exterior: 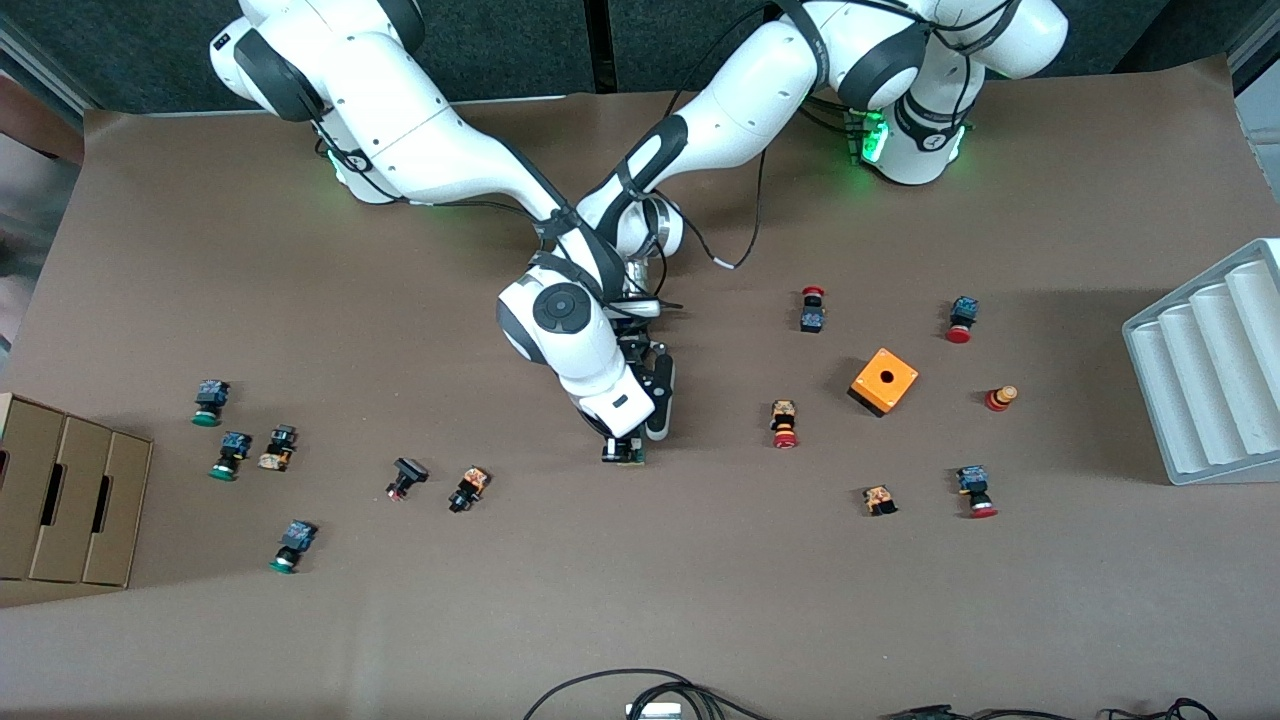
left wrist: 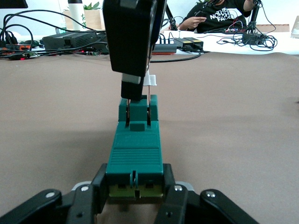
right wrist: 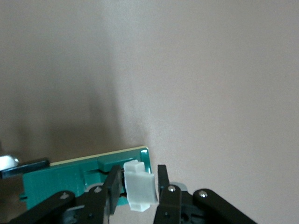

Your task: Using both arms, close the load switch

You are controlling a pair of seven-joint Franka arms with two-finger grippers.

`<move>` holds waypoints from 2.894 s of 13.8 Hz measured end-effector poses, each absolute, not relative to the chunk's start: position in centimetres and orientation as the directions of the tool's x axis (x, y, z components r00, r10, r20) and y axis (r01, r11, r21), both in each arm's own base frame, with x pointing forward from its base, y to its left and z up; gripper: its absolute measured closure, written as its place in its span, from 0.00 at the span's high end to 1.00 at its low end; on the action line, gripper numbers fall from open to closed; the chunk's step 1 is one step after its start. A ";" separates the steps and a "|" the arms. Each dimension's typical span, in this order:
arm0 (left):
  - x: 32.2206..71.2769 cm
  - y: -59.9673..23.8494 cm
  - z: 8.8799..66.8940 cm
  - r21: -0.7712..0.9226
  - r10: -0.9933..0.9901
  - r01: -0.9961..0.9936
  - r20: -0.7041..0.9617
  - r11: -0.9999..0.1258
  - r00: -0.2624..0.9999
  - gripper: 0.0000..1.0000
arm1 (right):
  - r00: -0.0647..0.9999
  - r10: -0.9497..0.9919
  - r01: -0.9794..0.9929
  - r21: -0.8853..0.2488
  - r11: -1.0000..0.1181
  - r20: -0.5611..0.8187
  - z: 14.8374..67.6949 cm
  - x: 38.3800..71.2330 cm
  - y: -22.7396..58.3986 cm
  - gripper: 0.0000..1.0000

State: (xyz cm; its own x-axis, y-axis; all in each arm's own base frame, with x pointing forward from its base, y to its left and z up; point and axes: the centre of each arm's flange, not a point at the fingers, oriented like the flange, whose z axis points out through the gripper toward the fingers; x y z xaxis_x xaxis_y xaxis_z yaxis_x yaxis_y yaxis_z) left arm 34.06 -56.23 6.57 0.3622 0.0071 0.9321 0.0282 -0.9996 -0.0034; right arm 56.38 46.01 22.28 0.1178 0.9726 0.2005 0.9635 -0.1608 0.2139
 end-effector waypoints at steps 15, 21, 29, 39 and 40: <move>34.1 -56.2 6.6 -0.003 0.007 0.028 0.932 -1.000 0.362 0.48 | 0.118 0.971 0.962 0.218 -0.163 0.206 22.7 56.5 46.1 0.34; 34.1 -56.2 6.6 -0.003 0.007 0.028 0.932 -1.000 0.362 0.48 | 0.118 0.971 0.962 0.218 -0.163 0.206 22.7 56.5 46.1 0.34; 34.1 -56.2 6.6 -0.004 0.007 0.028 0.932 -1.000 0.362 0.48 | 0.118 0.971 0.962 0.219 -0.164 0.207 22.7 56.6 46.0 0.34; 34.1 -56.2 6.6 -0.005 0.006 0.028 0.932 -1.000 0.362 0.48 | 0.138 0.961 0.946 0.255 -0.198 0.238 25.6 58.8 44.6 0.34; 34.1 -56.2 6.6 -0.005 0.006 0.028 0.932 -1.000 0.362 0.48 | 0.137 0.962 0.947 0.254 -0.198 0.237 25.5 58.8 44.6 0.34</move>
